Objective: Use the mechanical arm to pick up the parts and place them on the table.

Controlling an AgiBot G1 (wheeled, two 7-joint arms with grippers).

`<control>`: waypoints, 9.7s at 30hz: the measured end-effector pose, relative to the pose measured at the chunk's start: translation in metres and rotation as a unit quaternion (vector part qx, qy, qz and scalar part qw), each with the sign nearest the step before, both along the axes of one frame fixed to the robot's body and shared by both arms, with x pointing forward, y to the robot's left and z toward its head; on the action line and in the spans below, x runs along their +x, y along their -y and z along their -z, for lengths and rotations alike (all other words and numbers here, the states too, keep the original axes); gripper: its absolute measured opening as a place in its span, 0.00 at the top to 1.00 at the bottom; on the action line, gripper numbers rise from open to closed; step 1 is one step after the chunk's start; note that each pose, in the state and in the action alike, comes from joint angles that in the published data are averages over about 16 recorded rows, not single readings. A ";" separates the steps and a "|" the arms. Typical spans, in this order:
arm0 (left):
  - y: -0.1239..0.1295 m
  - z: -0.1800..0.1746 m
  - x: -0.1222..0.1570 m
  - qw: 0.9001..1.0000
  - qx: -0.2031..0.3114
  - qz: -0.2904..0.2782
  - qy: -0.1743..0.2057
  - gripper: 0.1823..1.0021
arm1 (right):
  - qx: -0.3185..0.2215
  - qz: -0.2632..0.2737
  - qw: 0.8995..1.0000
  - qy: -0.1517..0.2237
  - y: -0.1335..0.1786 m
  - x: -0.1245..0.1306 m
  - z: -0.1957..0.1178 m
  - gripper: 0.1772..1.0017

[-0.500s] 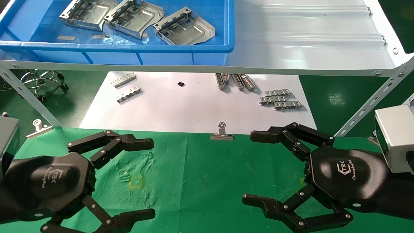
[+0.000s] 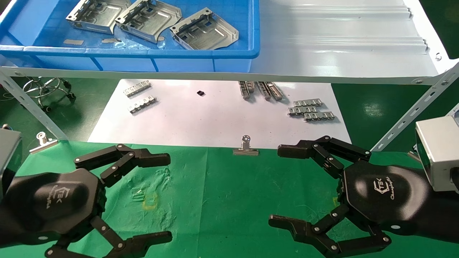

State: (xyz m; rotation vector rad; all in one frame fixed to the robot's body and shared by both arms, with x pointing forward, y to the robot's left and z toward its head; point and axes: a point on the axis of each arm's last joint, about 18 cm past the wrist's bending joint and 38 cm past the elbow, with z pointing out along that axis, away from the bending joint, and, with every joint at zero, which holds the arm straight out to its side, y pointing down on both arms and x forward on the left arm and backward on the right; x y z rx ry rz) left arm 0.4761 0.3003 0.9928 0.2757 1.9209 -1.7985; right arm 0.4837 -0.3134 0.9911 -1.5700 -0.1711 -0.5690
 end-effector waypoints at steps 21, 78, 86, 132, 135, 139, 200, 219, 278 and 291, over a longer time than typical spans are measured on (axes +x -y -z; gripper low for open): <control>0.007 -0.070 0.058 0.994 -0.064 -0.060 0.058 0.00 | 0.000 0.000 1.000 0.000 0.000 0.000 0.000 0.18; 0.071 -0.195 0.244 0.927 -0.060 -0.363 0.077 0.13 | 0.000 0.000 1.000 0.000 0.000 0.000 0.000 0.98; 0.069 -0.195 0.244 0.925 -0.058 -0.366 0.080 0.30 | 0.000 0.000 1.000 0.000 0.000 0.000 0.000 0.98; -0.019 -0.193 0.138 0.957 -0.017 -0.203 0.205 0.90 | 0.000 0.000 1.000 0.000 0.000 0.000 0.000 0.98; -0.031 -0.180 0.126 0.955 0.008 -0.187 0.229 0.90 | 0.000 0.000 1.000 0.000 0.000 0.000 0.000 0.98; -0.046 -0.159 0.113 0.949 0.049 -0.173 0.259 0.90 | 0.000 0.000 1.000 0.000 0.000 0.000 0.000 0.98; -0.064 0.058 0.165 0.908 0.314 -0.125 0.249 0.79 | 0.000 0.000 1.000 0.000 0.000 0.000 0.000 0.98; -0.062 0.028 0.144 0.961 0.184 -0.142 0.151 0.32 | 0.000 0.000 1.000 0.000 0.000 0.000 0.000 0.97; 0.001 0.000 -0.004 1.000 0.001 0.004 0.001 0.00 | 0.000 0.000 1.000 0.000 0.000 0.000 0.000 0.00; 0.001 0.000 -0.004 1.000 0.001 0.004 0.000 0.00 | 0.000 0.000 1.000 0.000 0.000 0.000 0.000 0.00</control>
